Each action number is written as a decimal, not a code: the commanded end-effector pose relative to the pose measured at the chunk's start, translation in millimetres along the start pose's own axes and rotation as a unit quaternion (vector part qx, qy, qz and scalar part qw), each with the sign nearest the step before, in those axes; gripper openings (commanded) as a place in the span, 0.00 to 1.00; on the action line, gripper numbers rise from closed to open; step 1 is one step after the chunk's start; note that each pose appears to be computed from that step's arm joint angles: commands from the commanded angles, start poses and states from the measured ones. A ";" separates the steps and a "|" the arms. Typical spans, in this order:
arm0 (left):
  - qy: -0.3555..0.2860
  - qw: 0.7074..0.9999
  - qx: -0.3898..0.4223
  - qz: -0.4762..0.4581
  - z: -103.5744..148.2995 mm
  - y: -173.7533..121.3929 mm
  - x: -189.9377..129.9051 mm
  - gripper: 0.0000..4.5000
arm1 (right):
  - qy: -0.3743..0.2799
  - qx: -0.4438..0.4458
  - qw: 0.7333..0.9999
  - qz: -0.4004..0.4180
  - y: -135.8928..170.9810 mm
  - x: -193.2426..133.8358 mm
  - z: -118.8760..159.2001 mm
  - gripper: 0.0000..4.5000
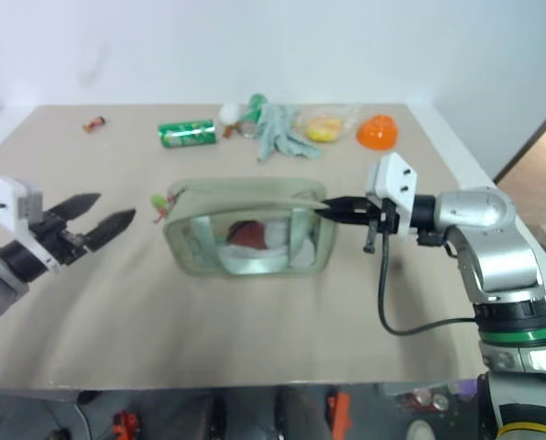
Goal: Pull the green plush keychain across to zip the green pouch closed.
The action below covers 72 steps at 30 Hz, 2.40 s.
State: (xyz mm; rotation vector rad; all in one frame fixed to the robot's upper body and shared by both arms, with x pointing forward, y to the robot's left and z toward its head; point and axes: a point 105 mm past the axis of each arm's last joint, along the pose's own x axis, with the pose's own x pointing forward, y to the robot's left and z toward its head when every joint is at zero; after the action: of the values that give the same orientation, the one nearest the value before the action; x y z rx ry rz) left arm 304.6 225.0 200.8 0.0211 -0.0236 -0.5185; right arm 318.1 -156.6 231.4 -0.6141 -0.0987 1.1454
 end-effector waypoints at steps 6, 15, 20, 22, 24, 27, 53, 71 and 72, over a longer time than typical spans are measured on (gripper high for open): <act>0.008 0.996 0.064 -0.059 -3.5 2.3 21.3 1.00 | -0.002 -0.031 0.999 -0.011 -2.4 -2.4 10.2 0.01; 0.000 0.990 0.091 -0.106 -2.1 5.3 44.9 1.00 | 0.007 -0.037 0.999 -0.025 -3.9 -6.1 9.6 0.01; -0.004 0.986 0.103 -0.132 -2.1 3.9 53.3 0.81 | 0.010 -0.039 0.999 -0.031 -4.8 -7.9 8.6 0.00; -0.002 0.985 0.107 -0.137 -2.7 4.9 55.8 0.67 | 0.010 -0.039 0.999 -0.031 -4.5 -8.1 8.7 0.00; -0.005 0.984 0.106 -0.143 -2.1 4.4 58.0 0.53 | 0.011 -0.040 0.999 -0.033 -4.8 -8.5 8.6 0.00; -0.010 0.983 0.108 -0.148 -0.7 3.9 61.1 0.27 | 0.012 -0.041 0.998 -0.035 -5.2 -9.1 8.3 0.00; -0.125 0.954 0.124 -0.244 97.7 -59.5 70.8 0.00 | 0.016 -0.047 0.998 -0.040 -5.7 -12.1 8.3 0.00; -0.049 0.898 0.253 -0.357 71.6 -94.2 90.8 0.00 | 0.019 -0.045 0.998 -0.041 -3.1 -12.7 9.5 0.00; -0.048 0.894 0.263 -0.360 71.7 -94.2 90.4 0.00 | 0.018 -0.045 0.998 -0.041 -2.7 -12.2 9.3 0.00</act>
State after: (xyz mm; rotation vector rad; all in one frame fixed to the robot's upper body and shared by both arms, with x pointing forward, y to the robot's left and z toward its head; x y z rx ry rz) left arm 338.0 97.4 261.3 0.4832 -0.2231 -1.2353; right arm 315.1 -160.7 231.0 -0.6744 -0.1038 1.0858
